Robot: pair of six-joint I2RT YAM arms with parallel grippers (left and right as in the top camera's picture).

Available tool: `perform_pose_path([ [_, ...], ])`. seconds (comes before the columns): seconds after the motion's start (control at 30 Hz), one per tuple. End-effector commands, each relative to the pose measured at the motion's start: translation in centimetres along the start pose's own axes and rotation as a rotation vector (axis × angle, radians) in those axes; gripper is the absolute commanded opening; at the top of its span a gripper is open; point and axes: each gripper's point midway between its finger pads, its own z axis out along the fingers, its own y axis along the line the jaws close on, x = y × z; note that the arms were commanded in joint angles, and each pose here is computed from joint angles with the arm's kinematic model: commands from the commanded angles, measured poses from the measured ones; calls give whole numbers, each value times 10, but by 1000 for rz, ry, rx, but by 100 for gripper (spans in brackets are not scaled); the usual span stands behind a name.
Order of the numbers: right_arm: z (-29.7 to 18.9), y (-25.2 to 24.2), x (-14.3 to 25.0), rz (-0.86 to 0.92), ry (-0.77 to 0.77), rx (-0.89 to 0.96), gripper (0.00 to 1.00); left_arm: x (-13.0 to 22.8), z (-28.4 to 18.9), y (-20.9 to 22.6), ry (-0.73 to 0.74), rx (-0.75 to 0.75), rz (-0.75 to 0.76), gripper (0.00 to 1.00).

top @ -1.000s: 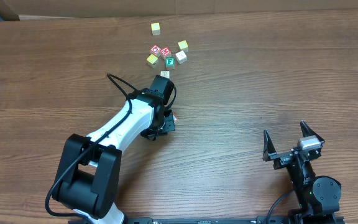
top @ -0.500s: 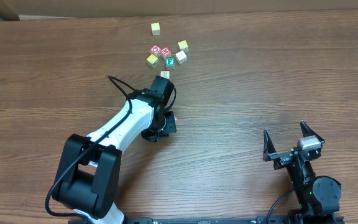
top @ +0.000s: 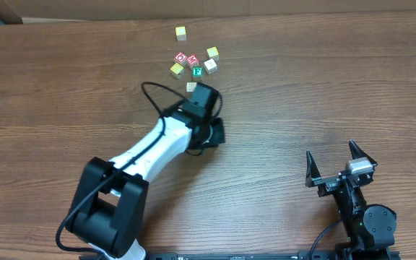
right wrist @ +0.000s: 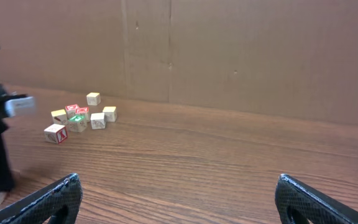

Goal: Flip 5 blocks

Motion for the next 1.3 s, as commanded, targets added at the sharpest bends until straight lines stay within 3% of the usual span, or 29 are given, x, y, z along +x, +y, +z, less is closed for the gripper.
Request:
perform_pose_path([
  [0.0, 0, -1, 3, 0, 0, 3, 100, -15, -1, -8, -121, -81, 35, 4],
  [0.23, 0, -1, 3, 0, 0, 3, 100, -21, 10, 3, -212, -234, 82, 4],
  [0.5, 0, -1, 3, 0, 0, 3, 100, -25, 19, 9, -207, -269, 191, 4],
  [1.27, 0, -1, 3, 0, 0, 3, 100, -16, 25, 32, -149, -379, 263, 5],
])
